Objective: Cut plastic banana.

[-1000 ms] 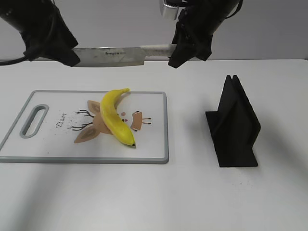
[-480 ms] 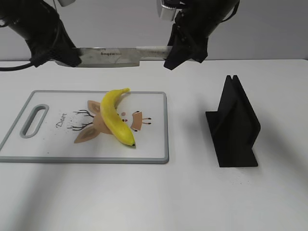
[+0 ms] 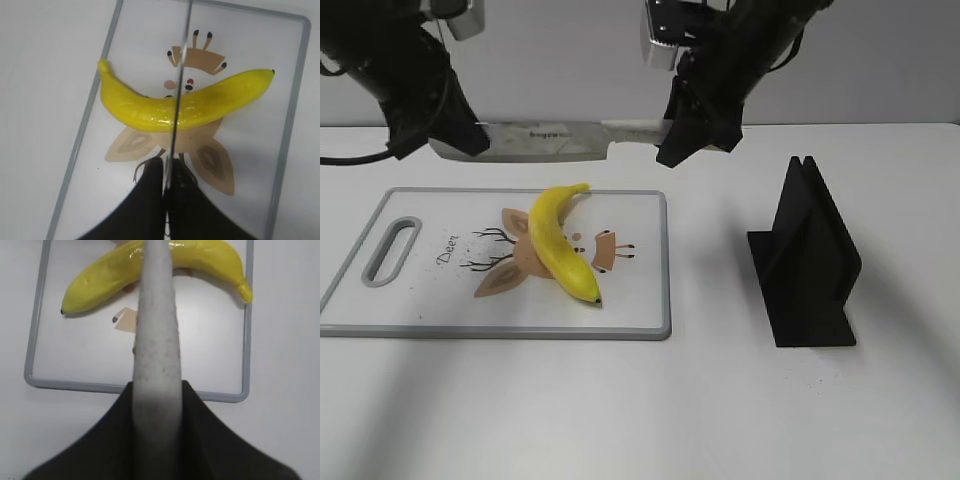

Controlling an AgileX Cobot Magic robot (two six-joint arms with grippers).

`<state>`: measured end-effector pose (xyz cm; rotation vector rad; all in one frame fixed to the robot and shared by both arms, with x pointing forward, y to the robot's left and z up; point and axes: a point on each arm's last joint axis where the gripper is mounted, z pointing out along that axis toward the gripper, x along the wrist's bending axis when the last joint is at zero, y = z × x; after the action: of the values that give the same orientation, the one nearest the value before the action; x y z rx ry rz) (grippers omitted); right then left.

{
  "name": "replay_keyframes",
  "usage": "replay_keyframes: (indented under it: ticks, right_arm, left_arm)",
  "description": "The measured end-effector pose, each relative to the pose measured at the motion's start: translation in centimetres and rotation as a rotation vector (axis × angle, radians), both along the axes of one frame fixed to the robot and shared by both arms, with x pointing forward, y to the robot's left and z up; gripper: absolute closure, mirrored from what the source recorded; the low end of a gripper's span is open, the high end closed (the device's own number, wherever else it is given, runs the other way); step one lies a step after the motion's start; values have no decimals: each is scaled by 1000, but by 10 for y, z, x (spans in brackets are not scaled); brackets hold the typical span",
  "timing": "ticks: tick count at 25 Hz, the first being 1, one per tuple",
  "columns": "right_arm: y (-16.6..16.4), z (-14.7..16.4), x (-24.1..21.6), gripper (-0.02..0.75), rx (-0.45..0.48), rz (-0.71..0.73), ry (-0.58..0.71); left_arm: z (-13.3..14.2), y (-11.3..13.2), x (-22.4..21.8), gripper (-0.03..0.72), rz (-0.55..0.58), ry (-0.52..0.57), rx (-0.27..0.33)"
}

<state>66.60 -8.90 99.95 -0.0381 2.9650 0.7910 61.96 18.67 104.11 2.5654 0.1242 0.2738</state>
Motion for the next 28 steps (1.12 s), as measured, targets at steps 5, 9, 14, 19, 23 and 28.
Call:
replay_keyframes:
  ticks: [5,9,14,19,23,28]
  right_arm:
    - [-3,-20,5,547,-68,-64,45]
    - [-3,-30,6,538,-116,-78,53]
    - [3,-49,6,536,-141,-77,89]
    - [9,-58,7,536,-159,-83,67]
    - [10,-76,8,535,-178,-88,102]
    - [10,-86,9,535,-188,-87,128]
  left_arm:
    - [-26,-9,5,700,21,-2,44]
    - [-53,-14,-1,700,61,1,67]
    - [-75,-13,-2,700,77,38,88]
    - [-84,-12,2,700,83,29,107]
    - [-101,-13,5,700,81,67,119]
    - [-109,-13,8,699,75,92,119]
